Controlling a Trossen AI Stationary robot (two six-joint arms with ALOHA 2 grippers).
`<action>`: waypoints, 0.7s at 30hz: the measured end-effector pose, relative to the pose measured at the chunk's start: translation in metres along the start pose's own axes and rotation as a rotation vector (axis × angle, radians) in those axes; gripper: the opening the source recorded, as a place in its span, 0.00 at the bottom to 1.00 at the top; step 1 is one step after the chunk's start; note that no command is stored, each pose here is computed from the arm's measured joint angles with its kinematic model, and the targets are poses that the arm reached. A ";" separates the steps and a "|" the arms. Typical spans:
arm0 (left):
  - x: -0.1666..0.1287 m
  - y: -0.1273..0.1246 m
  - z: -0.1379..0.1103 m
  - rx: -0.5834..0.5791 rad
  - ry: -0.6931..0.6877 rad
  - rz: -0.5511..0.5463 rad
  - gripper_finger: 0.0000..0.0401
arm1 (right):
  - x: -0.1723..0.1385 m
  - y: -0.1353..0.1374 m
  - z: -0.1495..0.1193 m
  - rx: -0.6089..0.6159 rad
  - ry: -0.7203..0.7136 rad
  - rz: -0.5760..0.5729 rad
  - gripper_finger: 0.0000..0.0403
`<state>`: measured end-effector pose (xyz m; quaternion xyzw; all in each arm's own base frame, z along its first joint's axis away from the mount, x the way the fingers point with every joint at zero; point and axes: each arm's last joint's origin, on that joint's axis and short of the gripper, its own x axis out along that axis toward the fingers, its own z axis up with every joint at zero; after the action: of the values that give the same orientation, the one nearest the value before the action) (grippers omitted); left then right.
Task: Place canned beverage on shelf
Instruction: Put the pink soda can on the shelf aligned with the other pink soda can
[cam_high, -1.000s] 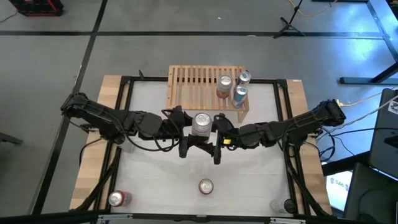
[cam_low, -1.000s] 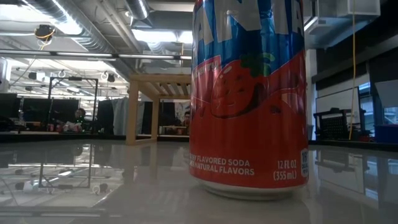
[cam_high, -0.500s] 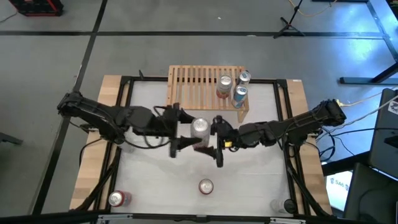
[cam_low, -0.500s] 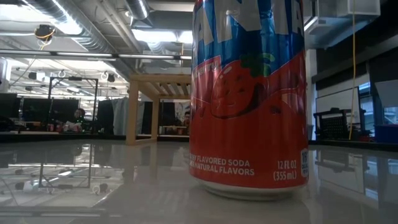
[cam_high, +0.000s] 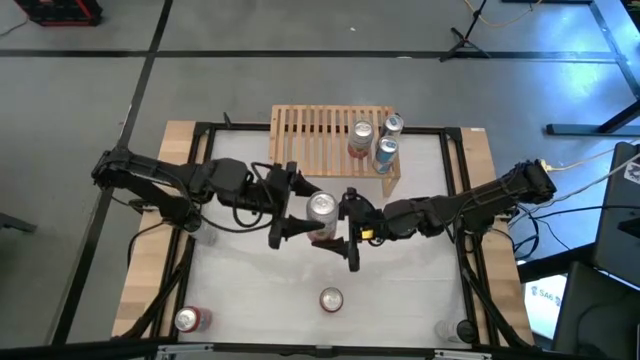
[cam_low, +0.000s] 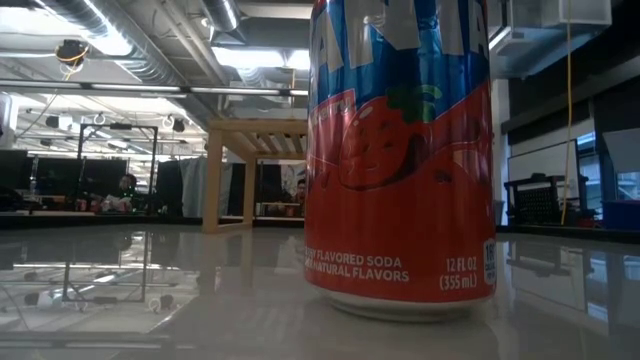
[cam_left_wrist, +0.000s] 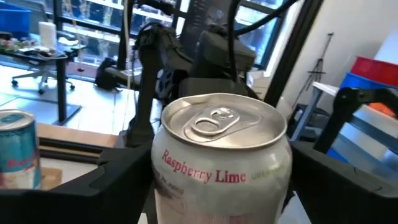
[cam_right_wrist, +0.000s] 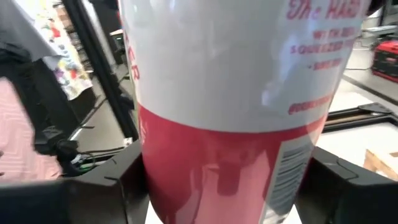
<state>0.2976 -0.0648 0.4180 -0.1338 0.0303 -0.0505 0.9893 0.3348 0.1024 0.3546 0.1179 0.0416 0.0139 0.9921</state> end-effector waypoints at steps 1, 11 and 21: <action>0.001 0.000 -0.001 0.000 0.002 0.004 0.86 | 0.000 -0.001 0.000 0.001 -0.003 -0.012 0.68; 0.010 0.006 -0.005 0.000 0.007 0.017 0.74 | 0.002 -0.004 0.002 -0.002 -0.020 -0.025 0.68; 0.010 0.019 -0.003 0.025 0.017 0.050 0.67 | -0.034 0.001 0.026 0.018 0.000 0.026 0.94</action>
<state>0.3088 -0.0484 0.4091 -0.1204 0.0412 -0.0274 0.9915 0.3034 0.0957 0.3828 0.1272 0.0402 0.0266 0.9907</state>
